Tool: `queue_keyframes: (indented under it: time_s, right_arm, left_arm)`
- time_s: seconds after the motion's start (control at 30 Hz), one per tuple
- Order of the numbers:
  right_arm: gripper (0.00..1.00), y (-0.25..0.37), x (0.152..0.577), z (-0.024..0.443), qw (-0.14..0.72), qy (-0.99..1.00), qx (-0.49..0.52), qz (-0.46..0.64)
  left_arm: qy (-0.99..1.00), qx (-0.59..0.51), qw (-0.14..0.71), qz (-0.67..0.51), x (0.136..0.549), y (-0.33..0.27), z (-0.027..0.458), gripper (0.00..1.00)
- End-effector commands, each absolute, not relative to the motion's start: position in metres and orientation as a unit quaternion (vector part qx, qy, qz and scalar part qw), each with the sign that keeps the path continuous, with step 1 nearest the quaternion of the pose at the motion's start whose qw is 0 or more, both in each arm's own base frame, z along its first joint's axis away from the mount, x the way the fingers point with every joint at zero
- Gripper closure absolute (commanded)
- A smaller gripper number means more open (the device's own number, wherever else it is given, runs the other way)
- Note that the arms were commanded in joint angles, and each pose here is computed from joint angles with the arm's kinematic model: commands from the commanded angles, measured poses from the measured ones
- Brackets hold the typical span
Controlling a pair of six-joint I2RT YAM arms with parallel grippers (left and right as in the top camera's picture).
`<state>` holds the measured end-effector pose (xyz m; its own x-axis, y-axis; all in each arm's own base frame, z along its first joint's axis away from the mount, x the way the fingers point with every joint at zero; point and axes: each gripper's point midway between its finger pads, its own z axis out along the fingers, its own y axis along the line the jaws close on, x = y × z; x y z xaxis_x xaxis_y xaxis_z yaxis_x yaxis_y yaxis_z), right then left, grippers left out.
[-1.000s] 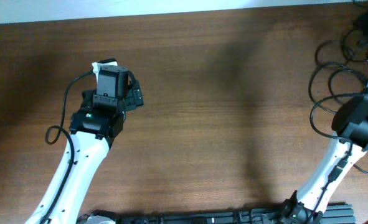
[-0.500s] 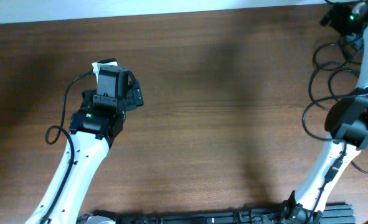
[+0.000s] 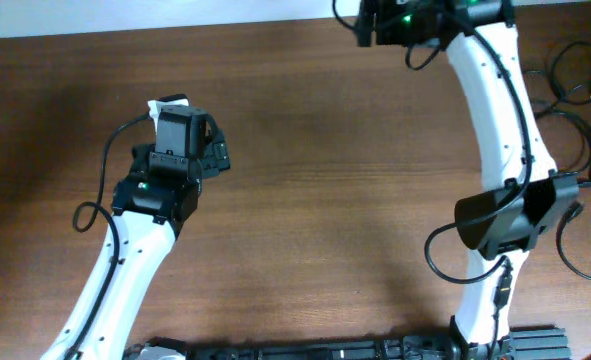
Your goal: Untangle cables
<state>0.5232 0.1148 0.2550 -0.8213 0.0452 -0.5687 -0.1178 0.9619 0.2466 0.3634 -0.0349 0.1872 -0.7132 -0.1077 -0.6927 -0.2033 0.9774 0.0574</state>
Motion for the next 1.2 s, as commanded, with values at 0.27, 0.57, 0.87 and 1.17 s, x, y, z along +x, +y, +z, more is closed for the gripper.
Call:
queue_keyframes:
  time_s: [0.27, 0.57, 0.87, 1.17]
  right_arm:
    - [0.01, 0.121, 0.521, 0.261, 0.304, 0.942, -0.030, 0.138]
    - [0.01, 0.121, 0.521, 0.261, 0.304, 0.942, -0.030, 0.138]
    - [0.01, 0.121, 0.521, 0.261, 0.304, 0.942, -0.030, 0.138]
    - [0.01, 0.121, 0.521, 0.261, 0.304, 0.942, -0.030, 0.138]
  left_arm:
    - [0.922, -0.093, 0.370, 0.063, 0.364, -0.033, 0.188, 0.01]
    - [0.922, -0.093, 0.370, 0.063, 0.364, -0.033, 0.188, 0.01]
    - [0.922, -0.093, 0.370, 0.063, 0.364, -0.033, 0.188, 0.01]
    - [0.931, -0.089, 0.348, 0.072, 0.351, -0.029, 0.183, 0.01]
